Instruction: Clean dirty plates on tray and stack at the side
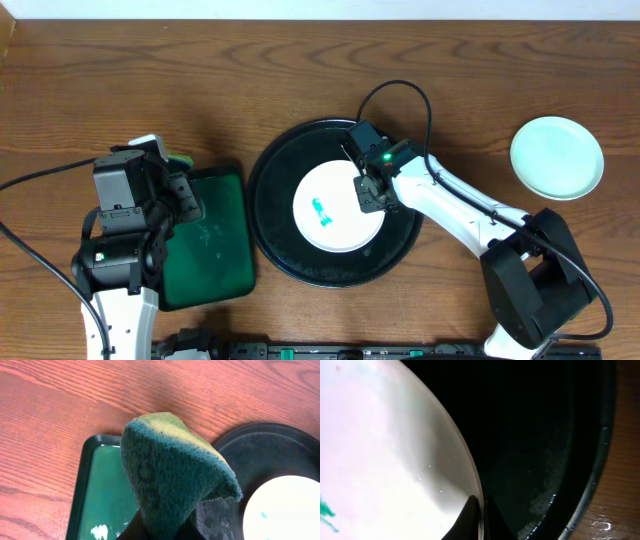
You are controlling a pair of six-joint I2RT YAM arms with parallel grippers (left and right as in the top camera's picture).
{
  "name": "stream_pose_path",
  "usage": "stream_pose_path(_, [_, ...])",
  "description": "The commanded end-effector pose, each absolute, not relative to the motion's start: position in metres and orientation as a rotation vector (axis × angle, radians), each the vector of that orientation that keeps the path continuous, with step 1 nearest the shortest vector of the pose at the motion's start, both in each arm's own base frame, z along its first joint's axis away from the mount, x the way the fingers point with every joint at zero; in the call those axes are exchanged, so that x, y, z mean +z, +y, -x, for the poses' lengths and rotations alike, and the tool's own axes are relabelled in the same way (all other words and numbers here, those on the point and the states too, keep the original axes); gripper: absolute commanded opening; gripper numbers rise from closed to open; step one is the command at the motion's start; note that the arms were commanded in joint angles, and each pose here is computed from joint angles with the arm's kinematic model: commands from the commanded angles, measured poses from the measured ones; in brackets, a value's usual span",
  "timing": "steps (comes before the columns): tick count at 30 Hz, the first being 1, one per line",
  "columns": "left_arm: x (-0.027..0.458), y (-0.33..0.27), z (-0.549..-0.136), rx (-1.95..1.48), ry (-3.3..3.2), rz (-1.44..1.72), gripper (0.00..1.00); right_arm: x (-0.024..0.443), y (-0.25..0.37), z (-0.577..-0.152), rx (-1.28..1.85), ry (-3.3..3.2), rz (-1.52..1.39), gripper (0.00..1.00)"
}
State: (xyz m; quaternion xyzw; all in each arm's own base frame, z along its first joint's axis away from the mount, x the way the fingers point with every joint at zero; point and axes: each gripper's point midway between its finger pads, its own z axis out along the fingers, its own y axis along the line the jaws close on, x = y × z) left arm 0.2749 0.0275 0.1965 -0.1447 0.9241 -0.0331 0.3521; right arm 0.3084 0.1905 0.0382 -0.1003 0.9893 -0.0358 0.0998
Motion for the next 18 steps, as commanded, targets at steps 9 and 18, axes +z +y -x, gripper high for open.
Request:
stream_pose_path(9, [0.1986,0.029,-0.2751,-0.071,2.381,0.365,0.07,0.0341,0.1792,-0.306,-0.208,2.922,0.315,0.01])
stream_pose_path(18, [0.1986,0.029,-0.275,-0.072,2.382,0.365,0.07,0.034,0.1794,-0.3062,-0.207,2.921,0.314,0.01])
